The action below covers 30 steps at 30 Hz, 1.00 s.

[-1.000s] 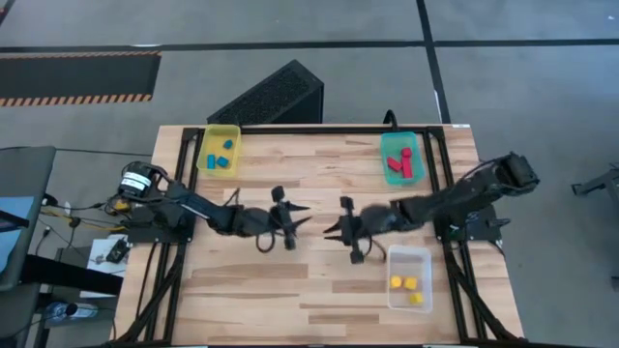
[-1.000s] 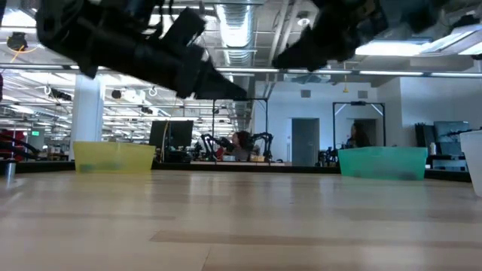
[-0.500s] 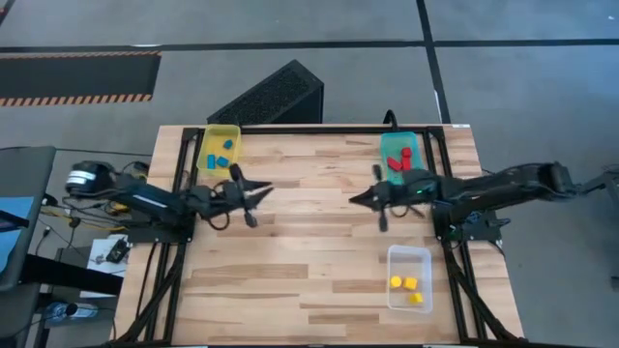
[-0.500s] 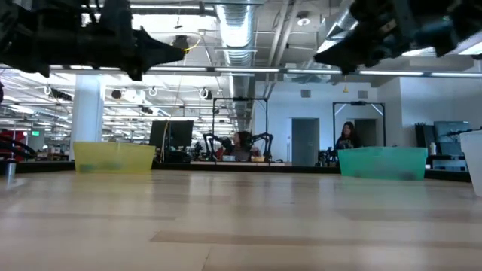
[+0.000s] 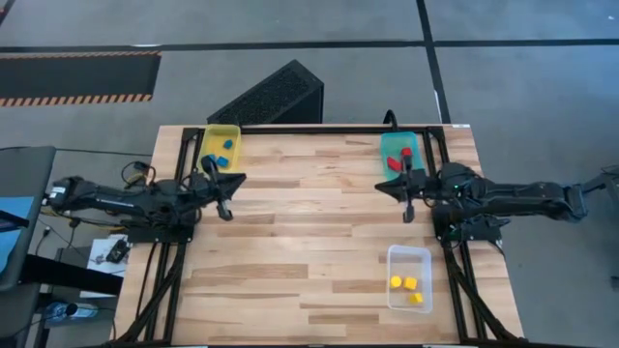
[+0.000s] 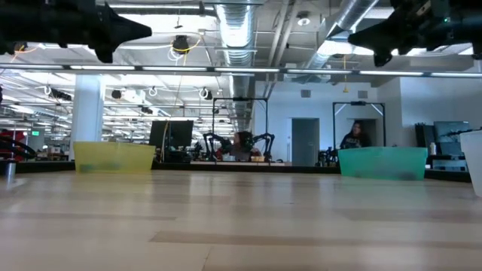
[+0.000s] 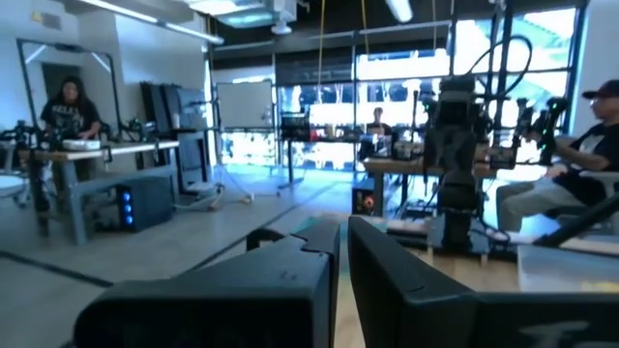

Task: Sort & place blocks by color
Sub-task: Return to Home Position

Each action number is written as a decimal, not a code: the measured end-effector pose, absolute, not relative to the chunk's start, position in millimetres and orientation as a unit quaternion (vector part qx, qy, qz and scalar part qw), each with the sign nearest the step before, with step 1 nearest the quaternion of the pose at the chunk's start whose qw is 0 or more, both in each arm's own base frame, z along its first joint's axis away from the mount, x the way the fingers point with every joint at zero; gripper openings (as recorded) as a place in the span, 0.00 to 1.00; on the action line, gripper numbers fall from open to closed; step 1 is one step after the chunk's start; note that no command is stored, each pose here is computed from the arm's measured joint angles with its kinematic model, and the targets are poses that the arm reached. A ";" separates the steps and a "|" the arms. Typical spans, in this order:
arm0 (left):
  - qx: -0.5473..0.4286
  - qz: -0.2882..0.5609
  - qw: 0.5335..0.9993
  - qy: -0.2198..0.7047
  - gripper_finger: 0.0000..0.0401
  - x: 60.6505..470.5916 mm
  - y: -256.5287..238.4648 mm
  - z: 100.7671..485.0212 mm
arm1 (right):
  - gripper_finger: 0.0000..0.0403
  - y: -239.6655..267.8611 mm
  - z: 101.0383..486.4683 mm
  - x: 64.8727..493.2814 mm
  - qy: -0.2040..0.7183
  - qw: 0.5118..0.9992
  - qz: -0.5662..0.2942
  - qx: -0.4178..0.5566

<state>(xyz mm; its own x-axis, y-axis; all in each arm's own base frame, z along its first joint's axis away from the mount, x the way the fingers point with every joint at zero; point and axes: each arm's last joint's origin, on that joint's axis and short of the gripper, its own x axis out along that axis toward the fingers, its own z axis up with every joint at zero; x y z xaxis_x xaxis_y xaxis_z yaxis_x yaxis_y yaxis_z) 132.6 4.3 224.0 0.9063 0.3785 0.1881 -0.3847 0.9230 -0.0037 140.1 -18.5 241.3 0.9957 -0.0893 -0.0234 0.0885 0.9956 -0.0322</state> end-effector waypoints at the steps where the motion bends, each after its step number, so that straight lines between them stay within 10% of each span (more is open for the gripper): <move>1: 0.017 0.196 0.976 -0.089 0.03 130.4 4.4 223.7 | 0.06 -17.7 241.8 137.7 0.012 0.999 -0.043 -0.019; 30: 0.025 0.167 0.986 0.003 0.03 105.8 4.5 206.3 | 0.03 -6.7 217.1 92.1 -0.034 0.999 -0.018 0.005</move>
<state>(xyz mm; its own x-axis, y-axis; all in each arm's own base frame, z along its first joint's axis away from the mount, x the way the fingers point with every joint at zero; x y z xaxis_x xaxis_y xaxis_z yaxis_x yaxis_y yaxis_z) 105.8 4.5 206.3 0.9444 0.3287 0.0024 -0.3284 0.9432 0.0507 92.1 -6.7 217.1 0.9971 -0.0365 0.0674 0.0358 0.9993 0.0120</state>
